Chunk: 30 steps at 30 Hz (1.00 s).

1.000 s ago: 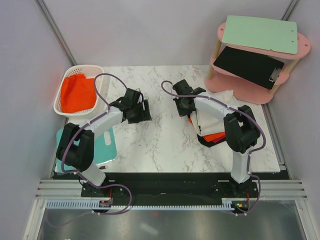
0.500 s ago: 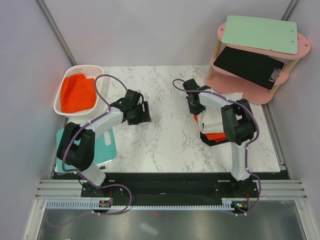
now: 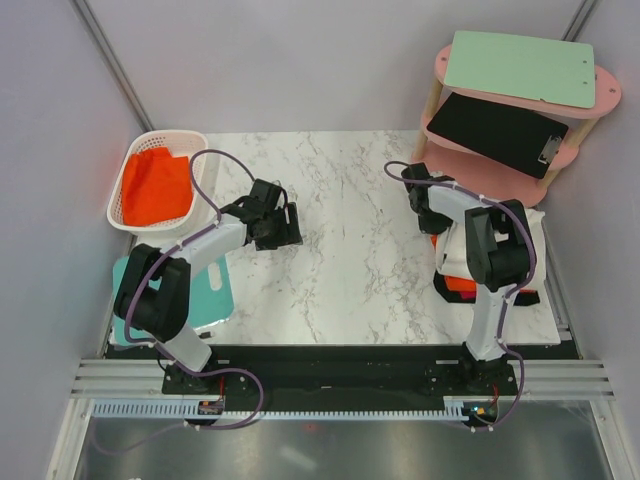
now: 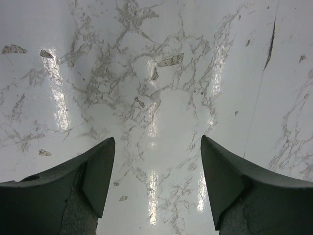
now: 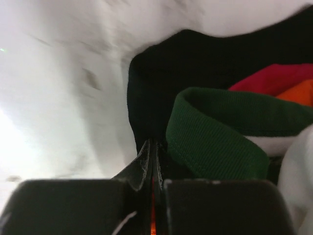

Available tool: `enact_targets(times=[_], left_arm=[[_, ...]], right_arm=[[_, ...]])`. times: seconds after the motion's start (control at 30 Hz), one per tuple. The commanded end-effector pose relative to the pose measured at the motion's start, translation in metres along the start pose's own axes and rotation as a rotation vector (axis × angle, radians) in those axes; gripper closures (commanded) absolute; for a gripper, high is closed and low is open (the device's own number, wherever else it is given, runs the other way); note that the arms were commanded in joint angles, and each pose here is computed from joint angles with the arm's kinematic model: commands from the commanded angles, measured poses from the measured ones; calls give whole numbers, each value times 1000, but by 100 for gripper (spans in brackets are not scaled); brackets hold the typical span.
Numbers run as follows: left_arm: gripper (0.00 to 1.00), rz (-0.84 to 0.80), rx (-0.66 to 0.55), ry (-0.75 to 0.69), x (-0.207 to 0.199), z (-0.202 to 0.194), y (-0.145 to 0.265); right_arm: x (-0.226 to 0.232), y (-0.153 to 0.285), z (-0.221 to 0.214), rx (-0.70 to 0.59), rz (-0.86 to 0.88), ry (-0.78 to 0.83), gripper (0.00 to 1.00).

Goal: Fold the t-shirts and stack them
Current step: Neatly place the folded tshirt to the corner

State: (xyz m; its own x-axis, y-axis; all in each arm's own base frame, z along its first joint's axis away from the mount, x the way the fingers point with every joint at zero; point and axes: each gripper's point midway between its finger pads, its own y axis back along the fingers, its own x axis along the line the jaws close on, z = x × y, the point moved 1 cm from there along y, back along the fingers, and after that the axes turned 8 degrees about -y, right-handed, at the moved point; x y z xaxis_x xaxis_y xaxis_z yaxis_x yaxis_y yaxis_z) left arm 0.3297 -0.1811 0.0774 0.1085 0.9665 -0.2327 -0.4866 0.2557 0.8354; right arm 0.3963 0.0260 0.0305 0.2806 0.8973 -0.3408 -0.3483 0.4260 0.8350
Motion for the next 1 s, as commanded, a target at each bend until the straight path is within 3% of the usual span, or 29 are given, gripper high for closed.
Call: enact_targets(times=[0.0,0.23,0.43,0.53,0.57,0.63,0.67,0.7,0.77,0.97], left_arm=[[22,-2,-7,24,-2,3,-4],[22,-10,-9,17,-3,3,-1],[13,-9,-28,-5,-2,5,4],[3,2,-48,-30,1,8,9],[1,2,-60,-34,1,11,12],[0,-4,-75,-51,-1,14,16],[0,17,-97,-53,2,18,19],[0,17,-104,-56,2,21,21],[0,16,-117,-62,2,24,24],[0,26,-140,-86,2,33,27]], right_arm=[[-57,21,-10,1,-177,29,100],[-81,29,-14,2,-230,-3,100],[-60,64,7,-76,-21,-41,100],[-47,92,28,-176,107,-72,75],[-41,105,34,-209,178,-86,58],[-25,121,45,-277,269,-93,38],[-17,130,45,-300,330,-88,18],[-10,136,51,-336,363,-98,11],[9,143,48,-349,419,-77,2],[75,150,38,-353,566,15,2]])
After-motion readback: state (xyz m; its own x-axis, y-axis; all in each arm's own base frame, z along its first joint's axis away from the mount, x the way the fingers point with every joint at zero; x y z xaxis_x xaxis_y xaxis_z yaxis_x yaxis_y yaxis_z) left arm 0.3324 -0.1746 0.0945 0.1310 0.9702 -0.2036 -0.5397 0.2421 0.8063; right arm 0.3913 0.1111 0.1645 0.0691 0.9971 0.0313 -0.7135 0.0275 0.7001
